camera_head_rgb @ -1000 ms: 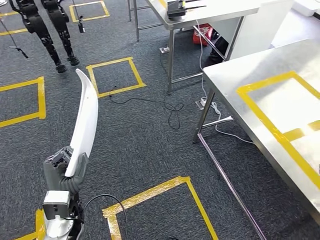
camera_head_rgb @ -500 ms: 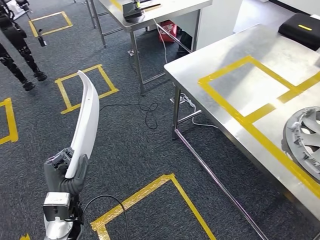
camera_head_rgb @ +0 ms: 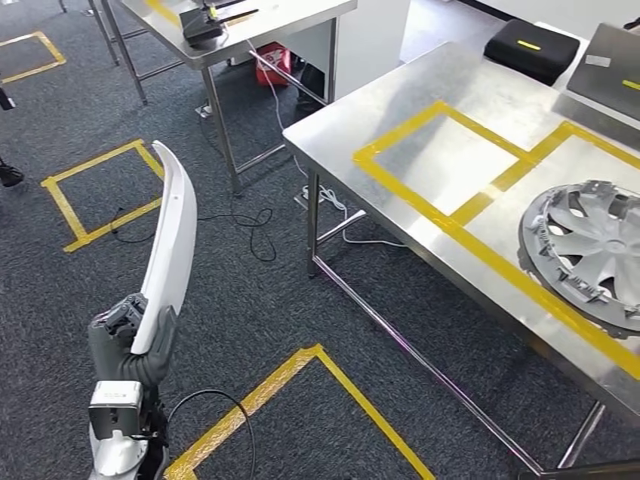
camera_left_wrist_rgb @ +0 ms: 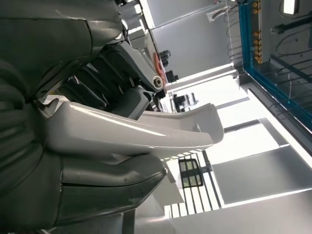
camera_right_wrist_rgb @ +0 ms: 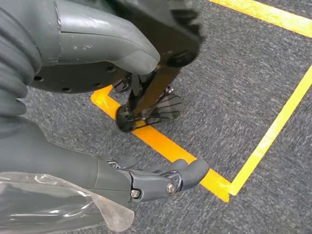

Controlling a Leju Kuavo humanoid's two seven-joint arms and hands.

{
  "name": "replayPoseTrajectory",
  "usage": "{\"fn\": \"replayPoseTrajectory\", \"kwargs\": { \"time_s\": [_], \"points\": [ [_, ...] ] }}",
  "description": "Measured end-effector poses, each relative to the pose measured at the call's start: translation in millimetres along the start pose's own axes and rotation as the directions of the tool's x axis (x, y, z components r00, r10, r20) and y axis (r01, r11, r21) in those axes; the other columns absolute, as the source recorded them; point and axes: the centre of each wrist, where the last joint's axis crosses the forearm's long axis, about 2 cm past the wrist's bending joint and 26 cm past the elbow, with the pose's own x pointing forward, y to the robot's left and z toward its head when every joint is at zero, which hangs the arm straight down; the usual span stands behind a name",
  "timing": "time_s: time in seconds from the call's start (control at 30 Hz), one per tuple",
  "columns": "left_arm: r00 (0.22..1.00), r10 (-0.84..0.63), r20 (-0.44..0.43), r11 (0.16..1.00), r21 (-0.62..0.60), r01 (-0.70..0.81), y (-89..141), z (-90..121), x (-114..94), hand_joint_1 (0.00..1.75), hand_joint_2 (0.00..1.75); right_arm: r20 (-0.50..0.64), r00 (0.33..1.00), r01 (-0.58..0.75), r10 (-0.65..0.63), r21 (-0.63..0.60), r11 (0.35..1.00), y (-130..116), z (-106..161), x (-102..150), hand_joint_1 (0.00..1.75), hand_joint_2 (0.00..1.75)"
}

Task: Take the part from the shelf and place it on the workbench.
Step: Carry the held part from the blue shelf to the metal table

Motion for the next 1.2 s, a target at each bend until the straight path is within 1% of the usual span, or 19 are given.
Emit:
{"fn": "replayPoseTrajectory", "kwargs": {
  "time_s": [0.97, 1.2],
  "points": [
    [1.0, -0.005, -0.01, 1.0, 0.003, 0.005, 0.5, 0.3, -3.2, 1.75, 1.75, 0.002, 1.0, -0.012, 0.012, 0.023, 1.0, 0.0, 0.1, -0.3, 0.0, 1.75],
    [1.0, -0.005, -0.013, 1.0, 0.003, 0.005, 0.3, 0.6, -3.8, 1.75, 1.75, -0.005, 1.0, -0.017, 0.017, 0.022, 1.0, -1.6, 1.8, -3.7, 0.0, 1.75]
  ]
}}
